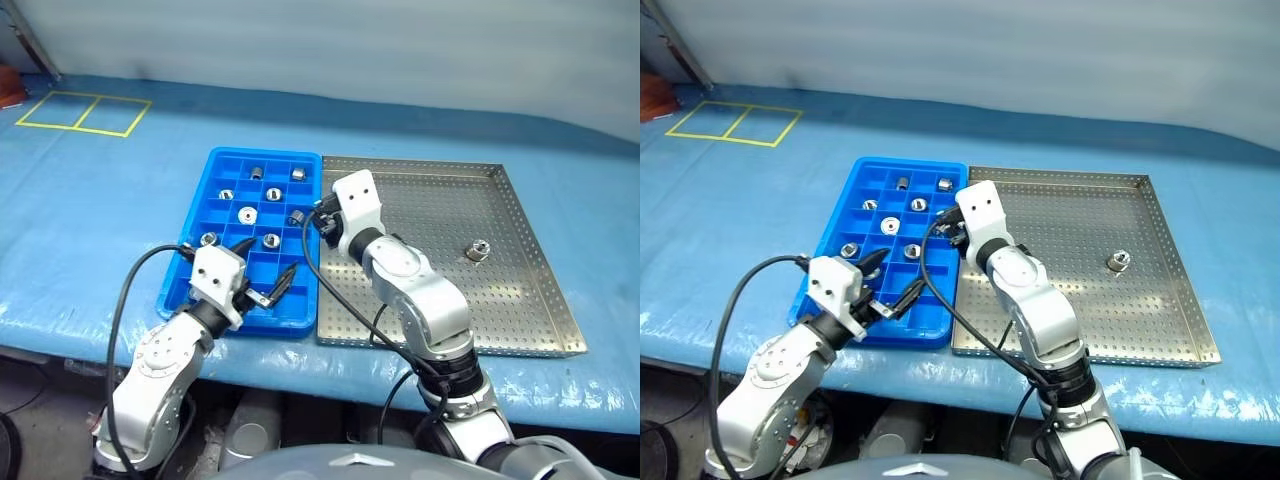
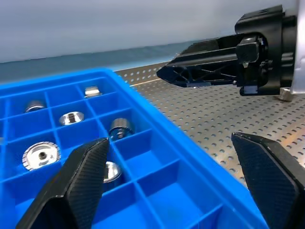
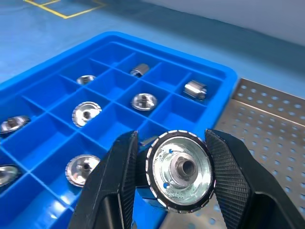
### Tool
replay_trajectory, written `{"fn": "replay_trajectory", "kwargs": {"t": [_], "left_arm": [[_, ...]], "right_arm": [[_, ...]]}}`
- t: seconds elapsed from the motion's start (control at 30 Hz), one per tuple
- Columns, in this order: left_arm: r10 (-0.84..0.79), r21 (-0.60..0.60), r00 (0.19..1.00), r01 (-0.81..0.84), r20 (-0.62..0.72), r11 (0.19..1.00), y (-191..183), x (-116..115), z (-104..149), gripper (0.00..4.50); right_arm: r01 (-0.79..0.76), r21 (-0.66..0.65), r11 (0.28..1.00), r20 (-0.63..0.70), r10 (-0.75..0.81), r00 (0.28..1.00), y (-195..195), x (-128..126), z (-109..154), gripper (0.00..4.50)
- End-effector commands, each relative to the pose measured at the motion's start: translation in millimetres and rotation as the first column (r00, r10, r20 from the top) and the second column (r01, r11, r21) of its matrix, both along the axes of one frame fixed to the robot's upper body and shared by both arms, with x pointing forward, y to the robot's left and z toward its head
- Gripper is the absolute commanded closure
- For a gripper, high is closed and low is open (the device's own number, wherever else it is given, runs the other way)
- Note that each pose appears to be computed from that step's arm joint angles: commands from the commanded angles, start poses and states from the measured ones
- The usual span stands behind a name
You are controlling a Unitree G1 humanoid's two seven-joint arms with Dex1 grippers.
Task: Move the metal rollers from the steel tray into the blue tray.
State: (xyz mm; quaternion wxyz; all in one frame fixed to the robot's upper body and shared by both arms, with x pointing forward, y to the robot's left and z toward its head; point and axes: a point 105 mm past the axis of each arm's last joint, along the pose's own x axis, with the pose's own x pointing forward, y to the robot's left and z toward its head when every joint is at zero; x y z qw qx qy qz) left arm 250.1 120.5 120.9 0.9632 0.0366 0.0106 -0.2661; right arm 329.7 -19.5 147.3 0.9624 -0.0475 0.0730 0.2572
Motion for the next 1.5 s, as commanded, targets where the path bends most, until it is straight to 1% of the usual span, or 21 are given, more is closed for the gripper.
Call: {"fn": "replay_trajectory", "kwargs": {"t": [0.03, 0.1, 0.23, 0.4, 0.47, 0.57, 0.63, 0.73, 0.83, 0.97, 1.1, 1.2, 1.23, 1.3, 1.33, 1.5], "left_arm": [[0.025, 0.02, 0.997, -0.027, 0.074, 0.999, 9.9, -4.3, 16.8, 0.0], [0.038, 0.035, 0.997, -0.041, 0.071, 0.999, 13.9, -5.1, 16.0, 0.0], [0.022, 0.026, 0.998, -0.024, 0.06, 0.999, 12.3, -6.8, 16.1, 0.0], [0.002, 0.013, 0.998, -0.003, 0.063, 1.0, 9.3, -4.4, 18.7, 0.0], [-0.014, 0.012, 0.998, 0.013, 0.062, 1.0, 6.7, -2.4, 18.8, 0.0], [-0.039, 0.008, 0.997, 0.039, 0.06, 0.999, 2.8, -0.8, 19.1, 0.0], [-0.063, 0.007, 0.996, 0.063, 0.058, 0.998, -1.0, 0.6, 18.9, 0.0], [-0.084, 0.004, 0.995, 0.083, 0.056, 0.997, -4.4, 2.3, 19.0, 0.0], [-0.112, 0.006, 0.992, 0.112, 0.053, 0.994, -8.2, 6.2, 20.3, 0.0], [-0.155, 0.007, 0.987, 0.155, 0.051, 0.988, -14.7, 9.0, 21.5, 0.0], [-0.216, -0.015, 0.976, 0.217, 0.038, 0.976, -28.5, 11.4, 19.2, 0.0], [-0.266, -0.037, 0.963, 0.267, 0.038, 0.963, -39.8, 11.2, 19.5, 0.0], [-0.28, -0.043, 0.959, 0.282, 0.039, 0.959, -42.8, 11.9, 19.9, 0.0], [-0.309, -0.043, 0.95, 0.311, 0.041, 0.949, -48.2, 12.9, 19.9, 0.0], [-0.324, -0.046, 0.945, 0.326, 0.043, 0.944, -51.2, 13.2, 20.1, 0.0], [-0.389, -0.069, 0.92, 0.392, 0.053, 0.918, -65.5, 16.1, 21.9, 0.0]], "right_arm": [[-0.067, 0.027, 0.997, 0.035, 0.066, 0.997, 15.8, -6.5, 9.5, 2.63], [-0.094, 0.024, 0.995, 0.008, 0.094, 0.996, 20.8, -12.8, 1.5, 2.63], [-0.124, 0.028, 0.992, -0.058, 0.126, 0.99, 21.3, -23.5, -13.5, 2.63], [-0.099, 0.027, 0.995, -0.129, 0.102, 0.986, 10.7, -34.0, -30.8, 2.63], [-0.08, -0.007, 0.997, -0.151, 0.078, 0.985, 3.9, -38.0, -40.0, 2.63], [-0.056, 0.005, 0.998, -0.182, 0.056, 0.982, -2.0, -44.2, -45.0, 2.63], [-0.043, 0.011, 0.999, -0.194, 0.044, 0.98, -6.1, -48.5, -46.2, 1.88], [-0.029, 0.017, 0.999, -0.201, 0.031, 0.979, -10.2, -52.0, -46.4, 0.93], [0.044, 0.032, 0.999, -0.197, -0.037, 0.98, -24.9, -50.4, -43.6, 0.02], [0.147, 0.03, 0.989, -0.194, -0.138, 0.971, -47.9, -46.9, -42.8, 0.02], [0.34, 0.012, 0.94, -0.191, -0.332, 0.924, -88.4, -42.3, -44.8, 0.02], [0.441, -0.003, 0.898, -0.165, -0.435, 0.885, -110.7, -39.8, -40.8, 0.02], [0.48, -0.027, 0.877, -0.153, -0.479, 0.865, -119.7, -38.5, -40.4, 0.02], [0.557, -0.099, 0.824, -0.119, -0.566, 0.816, -137.4, -36.3, -40.3, 0.02], [0.591, -0.115, 0.798, -0.099, -0.601, 0.793, -145.4, -35.5, -38.3, 0.02], [0.754, -0.092, 0.65, -0.05, -0.759, 0.649, -177.5, -29.6, -27.2, 0.02]]}}
